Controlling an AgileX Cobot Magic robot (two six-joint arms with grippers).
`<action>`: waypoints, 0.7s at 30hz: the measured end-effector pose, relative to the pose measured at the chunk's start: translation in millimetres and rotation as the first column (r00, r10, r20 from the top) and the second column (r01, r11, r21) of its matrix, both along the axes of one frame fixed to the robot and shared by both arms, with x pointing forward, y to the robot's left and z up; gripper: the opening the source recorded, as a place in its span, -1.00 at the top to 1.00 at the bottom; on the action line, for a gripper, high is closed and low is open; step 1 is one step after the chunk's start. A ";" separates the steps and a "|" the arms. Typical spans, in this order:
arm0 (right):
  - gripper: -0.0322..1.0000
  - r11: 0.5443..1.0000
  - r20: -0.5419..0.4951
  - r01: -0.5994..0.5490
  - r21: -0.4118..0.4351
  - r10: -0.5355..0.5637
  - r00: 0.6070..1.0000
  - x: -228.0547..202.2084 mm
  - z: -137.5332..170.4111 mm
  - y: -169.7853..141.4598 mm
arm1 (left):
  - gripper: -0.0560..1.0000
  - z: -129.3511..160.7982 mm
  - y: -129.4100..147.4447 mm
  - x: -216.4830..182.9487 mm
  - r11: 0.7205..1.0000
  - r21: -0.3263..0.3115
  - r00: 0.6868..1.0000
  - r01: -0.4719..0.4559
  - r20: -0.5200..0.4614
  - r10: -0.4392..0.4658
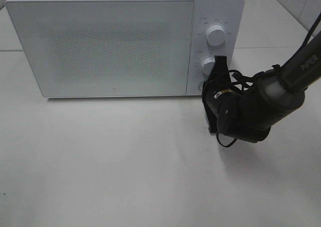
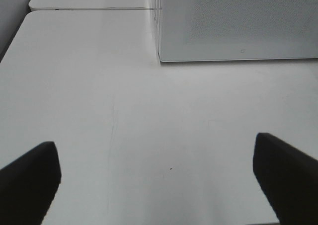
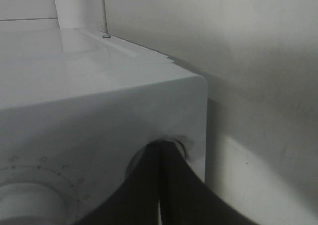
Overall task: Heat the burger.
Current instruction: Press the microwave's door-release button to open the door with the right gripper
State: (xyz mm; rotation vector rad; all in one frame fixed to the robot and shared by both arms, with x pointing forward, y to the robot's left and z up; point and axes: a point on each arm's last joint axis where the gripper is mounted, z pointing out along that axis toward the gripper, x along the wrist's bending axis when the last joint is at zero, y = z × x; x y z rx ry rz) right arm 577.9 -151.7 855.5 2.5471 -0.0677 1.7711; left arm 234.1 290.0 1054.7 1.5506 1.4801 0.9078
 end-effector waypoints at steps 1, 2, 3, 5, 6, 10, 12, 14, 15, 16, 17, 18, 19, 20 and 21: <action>0.94 1.000 0.000 0.001 0.002 -0.001 1.000 1.5 -0.6 0.9 | -0.95 0.0 0.0 0.0 1.000 0.000 1.000 0.000 0.000 0.000; 0.94 1.000 -0.003 0.001 0.002 -0.001 1.000 1.8 -1.6 1.1 | -0.95 0.0 0.0 0.0 1.000 0.000 1.000 0.000 0.000 0.000; 0.94 1.000 -0.003 0.001 0.002 -0.001 1.000 1.8 -1.6 1.1 | -0.95 0.0 0.0 0.0 1.000 0.000 1.000 0.000 0.000 0.000; 0.94 1.000 -0.007 0.003 0.007 -0.003 1.000 2.6 -1.6 1.6 | -0.95 0.0 0.0 0.0 1.000 0.000 1.000 0.000 0.000 0.000; 0.94 1.000 -0.009 0.005 0.012 -0.005 1.000 3.2 -1.3 2.7 | -0.95 0.0 0.0 0.0 1.000 0.000 1.000 0.000 0.000 0.000; 0.94 1.000 -0.013 0.011 0.016 -0.011 1.000 5.6 -1.8 5.3 | -0.95 0.0 0.0 0.0 1.000 0.000 1.000 0.000 0.000 0.000; 0.94 1.000 -0.011 0.012 0.017 -0.012 1.000 6.3 -1.3 5.6 | -0.95 0.0 0.0 0.0 1.000 0.000 1.000 0.000 0.000 0.000; 0.94 1.000 -0.009 0.014 0.016 -0.014 1.000 6.7 -0.8 6.0 | -0.95 0.0 0.0 0.0 1.000 0.000 1.000 0.000 0.000 0.000; 0.94 1.000 -0.007 0.017 0.017 -0.017 1.000 7.3 -0.3 6.2 | -0.95 0.0 0.0 0.0 1.000 0.000 1.000 0.000 0.000 0.000; 0.94 1.000 -0.006 0.015 0.010 -0.015 1.000 8.2 0.2 6.9 | -0.95 0.0 0.0 0.0 1.000 0.000 1.000 0.000 0.000 0.000; 0.94 1.000 -0.003 0.016 0.008 -0.016 1.000 9.0 0.9 7.2 | -0.95 0.0 0.0 0.0 1.000 0.000 1.000 0.000 0.000 0.000; 0.94 1.000 -0.003 0.016 0.008 -0.016 1.000 9.0 0.9 7.2 | -0.95 0.0 0.0 0.0 1.000 0.000 1.000 0.000 0.000 0.000; 0.94 1.000 0.002 0.014 0.007 -0.014 1.000 9.7 1.4 9.1 | -0.95 0.0 0.0 0.0 1.000 0.000 1.000 0.000 0.000 0.000; 0.94 1.000 0.002 0.014 0.007 -0.014 1.000 9.7 1.4 9.1 | -0.95 0.0 0.0 0.0 1.000 0.000 1.000 0.000 0.000 0.000; 0.94 1.000 0.004 0.018 0.006 -0.018 1.000 9.9 1.6 9.6 | -0.95 0.0 0.0 0.0 1.000 0.000 1.000 0.000 0.000 0.000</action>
